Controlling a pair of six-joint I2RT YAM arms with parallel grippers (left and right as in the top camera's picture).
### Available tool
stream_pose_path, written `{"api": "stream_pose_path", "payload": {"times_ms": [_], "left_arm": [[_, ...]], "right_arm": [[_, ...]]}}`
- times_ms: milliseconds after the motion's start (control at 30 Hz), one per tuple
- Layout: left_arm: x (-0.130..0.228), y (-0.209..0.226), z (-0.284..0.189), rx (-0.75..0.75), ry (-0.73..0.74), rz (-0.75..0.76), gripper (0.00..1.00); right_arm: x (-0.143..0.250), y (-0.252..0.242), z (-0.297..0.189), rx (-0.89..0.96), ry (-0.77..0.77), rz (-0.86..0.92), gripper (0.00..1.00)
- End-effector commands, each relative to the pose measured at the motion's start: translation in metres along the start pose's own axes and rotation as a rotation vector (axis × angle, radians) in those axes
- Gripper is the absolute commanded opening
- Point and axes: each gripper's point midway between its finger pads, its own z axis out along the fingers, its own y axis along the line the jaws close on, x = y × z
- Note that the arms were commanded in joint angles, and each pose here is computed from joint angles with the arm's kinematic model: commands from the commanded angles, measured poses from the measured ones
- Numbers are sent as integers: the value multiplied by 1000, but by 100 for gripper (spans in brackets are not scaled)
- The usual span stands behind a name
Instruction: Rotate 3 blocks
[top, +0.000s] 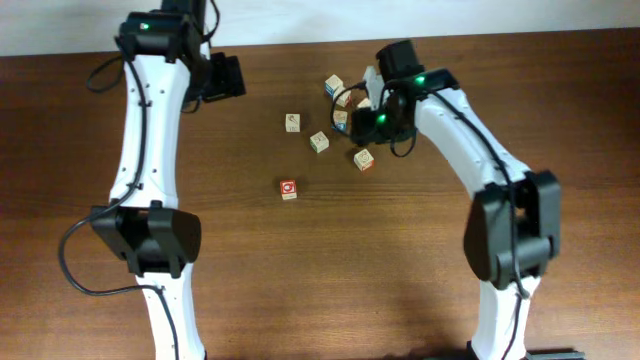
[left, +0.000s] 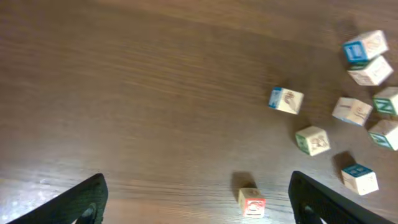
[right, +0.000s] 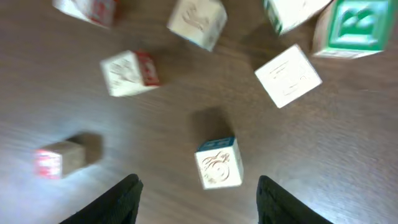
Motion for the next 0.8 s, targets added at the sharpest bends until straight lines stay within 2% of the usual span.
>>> {"api": "stream_pose_path", "payload": {"times_ms": [0,233,367,433,500,600,633,767], "left_arm": [[-5,20,-7,-21,-10,-25,91],[-5,24,-7,-25,-8,-33,94],[-5,24,-7,-25,-7,-33,95],[-5,24,-7,-24,-7,-33,95],[-5,24,-7,-25,-6,-33,95],[-4,24,-7,-25,-4,-33,95],[-4,24,-7,-25,-4,-33,95],[-4,24,-7,-25,-4,-33,95]], "right_arm": [[4,-10,29,47,43,-76,60],[19,-7,64,39,108,-85,53],[21,-8,68,45,116,-87,39],[22,-10,68,59,122,-74,38],[28,-12,67,70,143,-23,36],[39,-11,63,84,188,98,19],[42,-10,63,87,198,121,17],[52,-1,62,98,236,204,15]]}}
